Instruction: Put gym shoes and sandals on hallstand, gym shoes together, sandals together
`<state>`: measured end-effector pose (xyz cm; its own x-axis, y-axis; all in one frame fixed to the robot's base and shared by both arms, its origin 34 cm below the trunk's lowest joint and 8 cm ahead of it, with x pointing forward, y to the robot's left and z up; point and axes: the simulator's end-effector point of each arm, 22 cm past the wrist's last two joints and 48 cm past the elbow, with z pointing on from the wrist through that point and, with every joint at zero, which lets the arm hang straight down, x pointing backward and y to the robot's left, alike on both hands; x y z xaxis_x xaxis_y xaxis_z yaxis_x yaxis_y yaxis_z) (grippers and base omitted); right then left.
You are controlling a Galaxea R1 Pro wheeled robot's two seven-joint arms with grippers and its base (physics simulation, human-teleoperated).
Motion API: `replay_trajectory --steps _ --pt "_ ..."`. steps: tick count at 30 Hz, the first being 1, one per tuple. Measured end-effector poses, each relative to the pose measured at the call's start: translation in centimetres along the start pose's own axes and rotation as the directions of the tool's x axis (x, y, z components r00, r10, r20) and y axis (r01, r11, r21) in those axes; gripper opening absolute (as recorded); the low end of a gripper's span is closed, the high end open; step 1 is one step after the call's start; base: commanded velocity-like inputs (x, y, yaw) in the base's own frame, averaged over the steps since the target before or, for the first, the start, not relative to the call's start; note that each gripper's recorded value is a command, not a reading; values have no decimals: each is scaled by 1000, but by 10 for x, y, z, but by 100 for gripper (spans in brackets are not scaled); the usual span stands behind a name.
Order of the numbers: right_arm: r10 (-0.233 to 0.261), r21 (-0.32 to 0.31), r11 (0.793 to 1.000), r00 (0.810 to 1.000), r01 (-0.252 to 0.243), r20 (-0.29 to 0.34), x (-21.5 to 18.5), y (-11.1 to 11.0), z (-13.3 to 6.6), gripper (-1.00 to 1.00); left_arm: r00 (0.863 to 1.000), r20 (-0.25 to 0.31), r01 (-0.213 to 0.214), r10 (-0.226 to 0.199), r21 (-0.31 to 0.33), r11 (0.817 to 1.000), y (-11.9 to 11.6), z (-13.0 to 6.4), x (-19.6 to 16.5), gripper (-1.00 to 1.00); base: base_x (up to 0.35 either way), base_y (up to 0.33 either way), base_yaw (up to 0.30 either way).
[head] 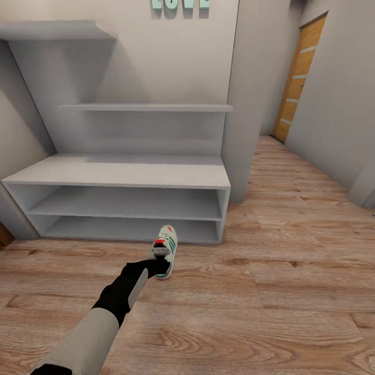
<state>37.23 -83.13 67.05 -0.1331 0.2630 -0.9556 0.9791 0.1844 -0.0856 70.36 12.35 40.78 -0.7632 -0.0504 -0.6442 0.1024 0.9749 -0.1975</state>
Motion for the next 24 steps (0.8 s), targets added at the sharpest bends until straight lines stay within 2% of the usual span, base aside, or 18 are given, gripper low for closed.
replay_trajectory --steps 3,5,8,9,14,24 --pt "-64 39 997 998 64 -3 0 -9 0 -100 1000 16 -4 4 -1 1000 0 0 -5 -100 0 0 0" --pt "-77 47 996 997 77 -4 0 -10 0 -100 999 32 -5 5 0 1000 -1 -1 -11 -100 0 0 0" --pt "-86 52 995 996 86 -5 0 -11 -1 -100 994 106 -9 9 3 1000 -3 -6 -34 -100 0 0 0" --pt "-88 53 995 996 88 -6 1 -12 -1 -100 989 148 -11 10 3 1000 -3 -9 -45 -100 0 0 0" --pt "-90 54 994 996 90 -6 1 -12 -1 -100 971 239 -12 11 3 1000 -4 -13 -67 -100 0 0 0" --pt "-91 53 994 996 92 -8 2 -11 -1 -100 965 260 -16 15 4 1000 -5 -15 -72 -100 0 0 0"
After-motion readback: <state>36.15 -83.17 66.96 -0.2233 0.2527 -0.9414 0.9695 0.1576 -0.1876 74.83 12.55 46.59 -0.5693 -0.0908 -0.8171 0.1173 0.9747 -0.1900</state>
